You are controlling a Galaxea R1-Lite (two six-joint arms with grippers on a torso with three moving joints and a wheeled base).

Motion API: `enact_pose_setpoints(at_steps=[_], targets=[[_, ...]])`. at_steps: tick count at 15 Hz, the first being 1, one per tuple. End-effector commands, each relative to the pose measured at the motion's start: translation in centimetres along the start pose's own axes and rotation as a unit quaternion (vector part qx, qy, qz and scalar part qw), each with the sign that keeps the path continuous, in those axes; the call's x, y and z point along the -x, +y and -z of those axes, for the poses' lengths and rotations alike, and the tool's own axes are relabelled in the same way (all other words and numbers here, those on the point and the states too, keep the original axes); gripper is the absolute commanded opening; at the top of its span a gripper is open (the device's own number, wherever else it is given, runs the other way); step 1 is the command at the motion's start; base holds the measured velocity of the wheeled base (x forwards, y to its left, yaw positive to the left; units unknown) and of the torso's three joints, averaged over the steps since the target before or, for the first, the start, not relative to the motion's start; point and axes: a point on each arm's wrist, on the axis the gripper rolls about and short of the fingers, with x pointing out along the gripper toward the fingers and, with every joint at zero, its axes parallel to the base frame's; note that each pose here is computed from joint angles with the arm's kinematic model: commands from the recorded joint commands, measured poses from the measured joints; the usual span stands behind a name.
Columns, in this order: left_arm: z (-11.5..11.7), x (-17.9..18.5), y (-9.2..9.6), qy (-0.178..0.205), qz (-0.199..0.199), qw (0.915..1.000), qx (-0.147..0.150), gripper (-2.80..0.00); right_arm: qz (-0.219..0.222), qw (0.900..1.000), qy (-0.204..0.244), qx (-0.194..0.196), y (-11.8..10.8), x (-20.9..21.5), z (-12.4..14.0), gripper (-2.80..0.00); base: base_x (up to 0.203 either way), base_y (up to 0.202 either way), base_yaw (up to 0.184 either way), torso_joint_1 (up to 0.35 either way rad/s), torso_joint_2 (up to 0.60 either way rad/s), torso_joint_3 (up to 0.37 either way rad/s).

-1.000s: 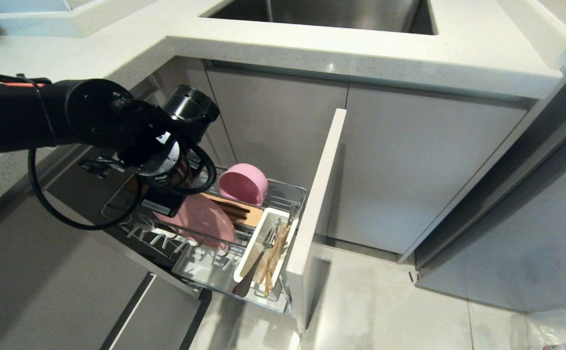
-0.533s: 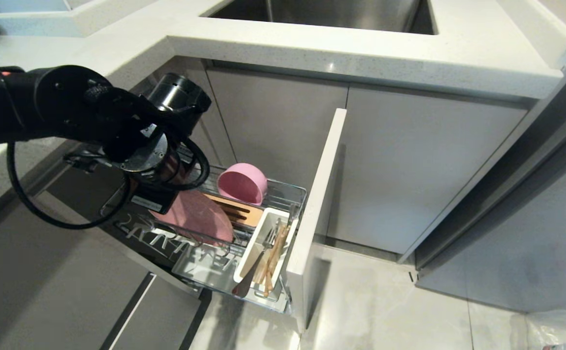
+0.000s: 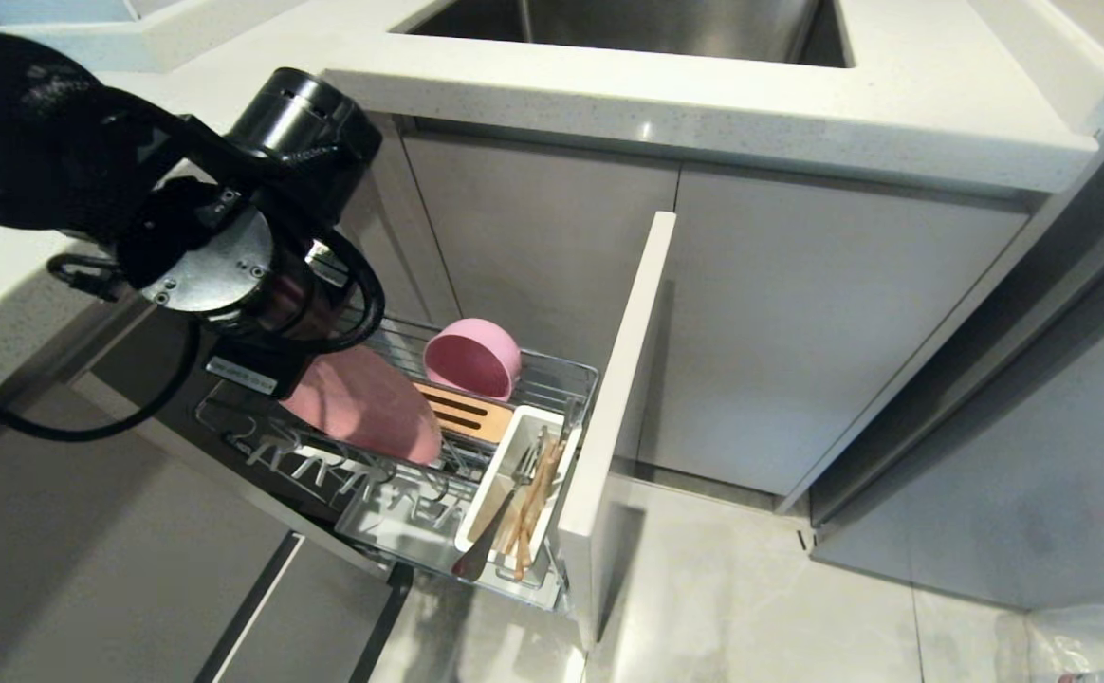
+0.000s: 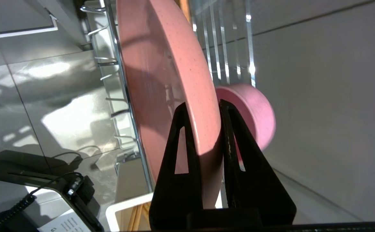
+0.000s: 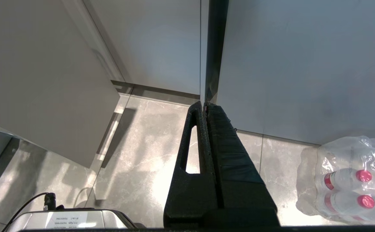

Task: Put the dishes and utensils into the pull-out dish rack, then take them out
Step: Take the plate out of the cupboard

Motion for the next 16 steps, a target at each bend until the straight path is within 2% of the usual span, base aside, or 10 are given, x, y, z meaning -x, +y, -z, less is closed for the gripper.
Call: enact_pose_setpoints(at_steps=[1, 6, 8, 11, 12, 13, 16], targets=[[-0.7, 1.7, 0.1, 0.002, 0.018, 0.9998, 0.008, -2.80, 0.000, 1.000, 0.001, 0.000, 0.0, 0.0, 0.0, -2.80, 0.000, 0.000, 0.000, 0.000, 0.00, 0.000], [-2.1, 7.3, 0.6, 0.028, 0.077, 0.9966, 0.002, -2.80, 0.000, 1.000, 0.001, 0.000, 0.0, 0.0, 0.0, -2.80, 0.000, 0.000, 0.000, 0.000, 0.00, 0.000], [-2.4, 9.2, 0.7, 0.041, 0.106, 0.9933, -0.020, -2.80, 0.000, 1.000, 0.001, 0.000, 0.0, 0.0, 0.0, -2.80, 0.000, 0.000, 0.000, 0.000, 0.00, 0.000], [-2.9, 12.6, 0.6, 0.045, 0.171, 0.9815, -0.073, -2.80, 0.000, 1.000, 0.001, 0.000, 0.0, 0.0, 0.0, -2.80, 0.000, 0.000, 0.000, 0.000, 0.00, 0.000], [-2.8, 13.9, 0.5, 0.047, 0.207, 0.9719, -0.102, -2.80, 0.000, 1.000, 0.001, 0.000, 0.0, 0.0, 0.0, -2.80, 0.000, 0.000, 0.000, 0.000, 0.00, 0.000], [-3.0, 15.3, 0.4, 0.044, 0.249, 0.9587, -0.131, -2.80, 0.000, 1.000, 0.001, 0.000, 0.0, 0.0, 0.0, -2.80, 0.000, 0.000, 0.000, 0.000, 0.00, 0.000], [-5.2, 18.1, -0.5, -0.007, 0.344, 0.9223, -0.176, -2.80, 0.000, 1.000, 0.001, 0.000, 0.0, 0.0, 0.0, -2.80, 0.000, 0.000, 0.000, 0.000, 0.00, 0.000]])
